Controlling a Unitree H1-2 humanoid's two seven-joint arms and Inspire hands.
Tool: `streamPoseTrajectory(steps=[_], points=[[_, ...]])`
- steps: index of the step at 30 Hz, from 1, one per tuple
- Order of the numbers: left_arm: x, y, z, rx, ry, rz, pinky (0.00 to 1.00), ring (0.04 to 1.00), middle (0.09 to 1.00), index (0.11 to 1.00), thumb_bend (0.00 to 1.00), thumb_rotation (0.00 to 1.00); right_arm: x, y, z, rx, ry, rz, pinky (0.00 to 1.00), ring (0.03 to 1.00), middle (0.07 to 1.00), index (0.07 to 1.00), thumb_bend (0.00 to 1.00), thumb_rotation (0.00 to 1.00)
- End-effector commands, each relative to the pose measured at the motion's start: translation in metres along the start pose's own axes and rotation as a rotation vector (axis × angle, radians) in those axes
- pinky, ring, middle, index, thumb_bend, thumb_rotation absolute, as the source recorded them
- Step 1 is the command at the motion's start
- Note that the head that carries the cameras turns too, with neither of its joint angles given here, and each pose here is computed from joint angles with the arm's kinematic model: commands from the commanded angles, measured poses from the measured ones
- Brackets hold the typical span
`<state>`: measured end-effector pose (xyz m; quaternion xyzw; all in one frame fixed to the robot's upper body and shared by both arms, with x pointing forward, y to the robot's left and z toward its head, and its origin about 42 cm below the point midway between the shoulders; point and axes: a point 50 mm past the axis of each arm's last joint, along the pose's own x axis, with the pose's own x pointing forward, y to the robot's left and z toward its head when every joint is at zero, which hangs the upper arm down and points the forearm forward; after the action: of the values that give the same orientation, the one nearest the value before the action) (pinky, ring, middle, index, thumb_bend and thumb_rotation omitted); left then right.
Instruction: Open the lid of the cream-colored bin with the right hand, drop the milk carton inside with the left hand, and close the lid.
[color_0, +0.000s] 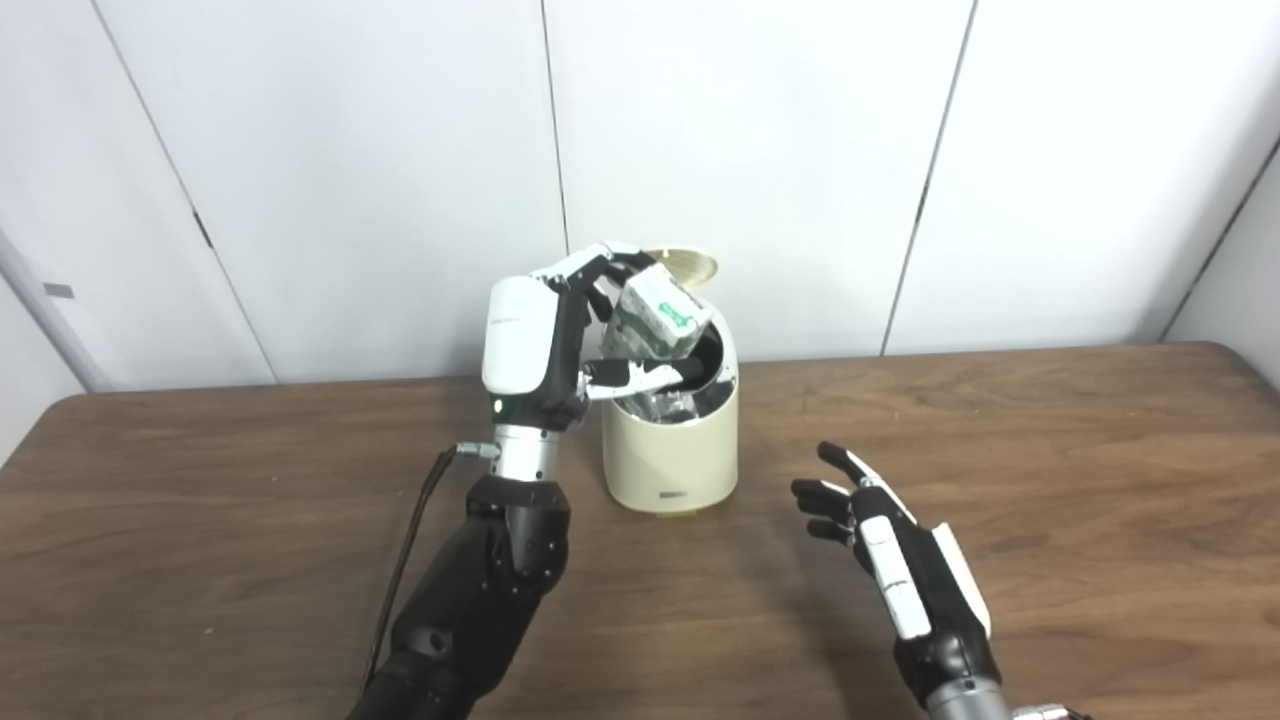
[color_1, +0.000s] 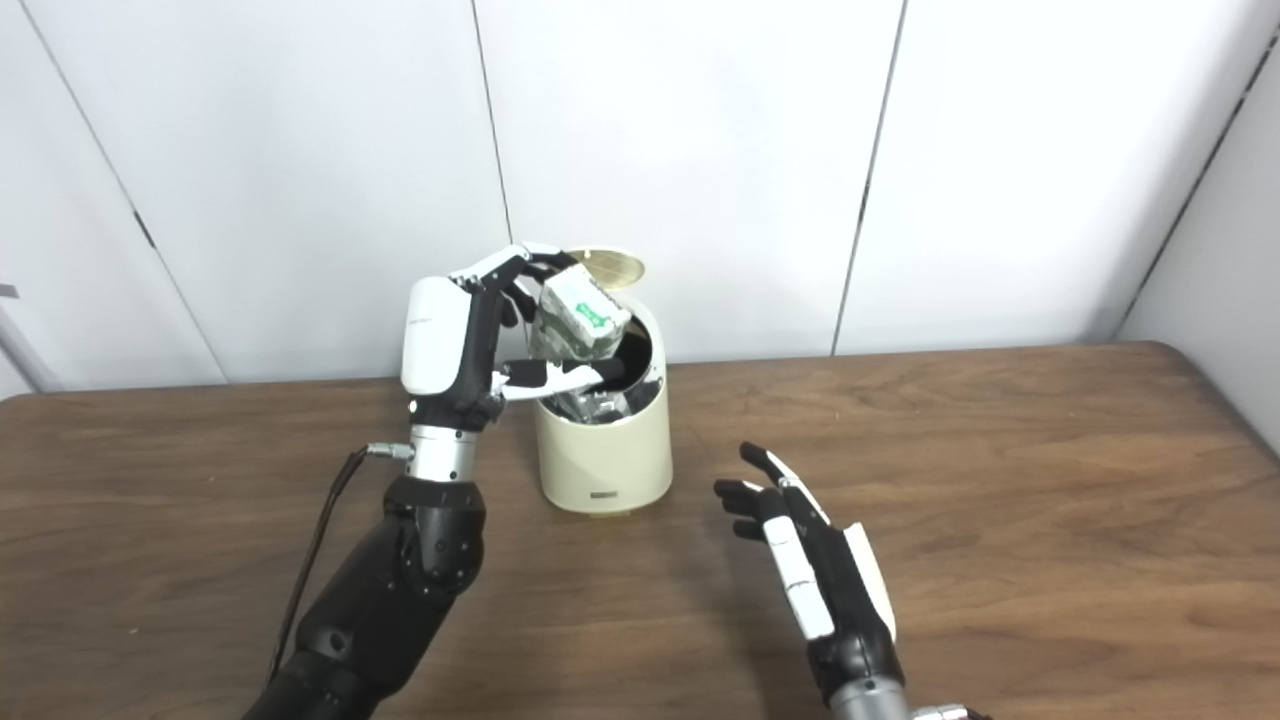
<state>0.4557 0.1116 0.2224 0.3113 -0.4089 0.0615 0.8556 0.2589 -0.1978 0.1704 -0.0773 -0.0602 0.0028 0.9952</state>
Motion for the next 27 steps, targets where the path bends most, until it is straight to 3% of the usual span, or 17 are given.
streamPoseTrajectory(steps=[1, 4, 6, 15, 27], points=[[0.0207, 0.0087, 0.0074, -0.040, -0.069, 0.073, 0.25, 0.318, 0.502, 0.574, 0.95, 0.04, 0.0068, 0.0000, 0.0183, 0.001, -0.092, 0.001, 0.74, 0.776, 0.751, 0.871, 0.50, 1.00], [0.0200, 0.0081, 0.0090, -0.086, -0.070, 0.100, 0.26, 0.320, 0.477, 0.506, 0.63, 0.04, 0.0063, -0.0006, 0.0185, 0.002, -0.087, -0.001, 0.75, 0.779, 0.749, 0.871, 0.50, 1.00], [0.0192, 0.0073, 0.0095, -0.098, -0.069, 0.114, 0.28, 0.329, 0.434, 0.501, 0.55, 0.01, 0.0059, -0.0010, 0.0184, 0.000, -0.084, -0.002, 0.74, 0.777, 0.747, 0.868, 0.50, 1.00], [0.0162, 0.0062, 0.0084, -0.111, -0.084, 0.136, 0.35, 0.403, 0.507, 0.500, 0.50, 0.00, 0.0057, -0.0018, 0.0177, 0.006, -0.080, 0.005, 0.76, 0.786, 0.746, 0.867, 0.50, 1.00], [0.0131, 0.0044, 0.0082, -0.116, -0.109, 0.179, 0.41, 0.429, 0.505, 0.489, 0.48, 0.00, 0.0058, -0.0018, 0.0158, 0.028, -0.070, 0.016, 0.79, 0.795, 0.745, 0.872, 0.50, 0.99]])
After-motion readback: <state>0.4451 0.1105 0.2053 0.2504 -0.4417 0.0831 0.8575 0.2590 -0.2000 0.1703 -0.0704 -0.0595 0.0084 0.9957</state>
